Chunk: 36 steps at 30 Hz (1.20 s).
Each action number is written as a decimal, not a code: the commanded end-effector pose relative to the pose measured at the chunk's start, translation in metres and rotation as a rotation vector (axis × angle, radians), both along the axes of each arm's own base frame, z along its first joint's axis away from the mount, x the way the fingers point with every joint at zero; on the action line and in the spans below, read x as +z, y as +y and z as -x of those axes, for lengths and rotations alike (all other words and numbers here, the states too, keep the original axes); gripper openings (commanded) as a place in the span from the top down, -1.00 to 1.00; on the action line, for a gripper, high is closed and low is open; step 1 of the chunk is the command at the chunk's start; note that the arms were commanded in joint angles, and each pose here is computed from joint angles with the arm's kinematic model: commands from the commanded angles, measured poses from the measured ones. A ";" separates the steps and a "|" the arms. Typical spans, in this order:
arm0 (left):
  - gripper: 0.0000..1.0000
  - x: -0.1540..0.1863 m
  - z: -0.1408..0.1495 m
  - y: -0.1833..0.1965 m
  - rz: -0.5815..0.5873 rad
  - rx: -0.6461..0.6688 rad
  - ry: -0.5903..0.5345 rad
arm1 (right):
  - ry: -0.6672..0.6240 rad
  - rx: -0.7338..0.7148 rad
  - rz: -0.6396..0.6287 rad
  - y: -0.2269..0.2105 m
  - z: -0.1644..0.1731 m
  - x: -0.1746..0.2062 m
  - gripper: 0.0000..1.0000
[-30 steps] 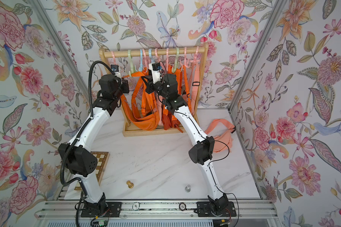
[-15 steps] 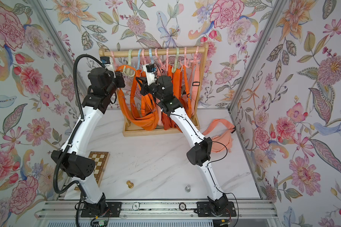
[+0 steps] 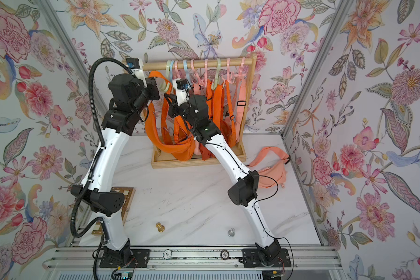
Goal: Take the bag off the hook
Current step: Pick up the bag from the hook.
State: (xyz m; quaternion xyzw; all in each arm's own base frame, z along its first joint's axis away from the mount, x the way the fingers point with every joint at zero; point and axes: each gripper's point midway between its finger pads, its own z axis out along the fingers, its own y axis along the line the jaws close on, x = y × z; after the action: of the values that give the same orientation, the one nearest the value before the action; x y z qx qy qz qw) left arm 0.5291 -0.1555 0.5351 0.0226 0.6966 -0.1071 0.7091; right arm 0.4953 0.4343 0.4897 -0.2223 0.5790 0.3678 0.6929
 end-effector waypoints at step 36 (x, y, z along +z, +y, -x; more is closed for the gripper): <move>1.00 0.018 0.030 -0.010 0.033 -0.031 -0.023 | -0.277 -0.210 -0.023 -0.083 0.043 0.119 1.00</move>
State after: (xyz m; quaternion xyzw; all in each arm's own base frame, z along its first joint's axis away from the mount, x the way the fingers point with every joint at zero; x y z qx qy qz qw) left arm 0.5042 -0.1632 0.5515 0.0252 0.6899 -0.1204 0.7134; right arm 0.4797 0.3787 0.5563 -0.2203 0.5431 0.2748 0.7623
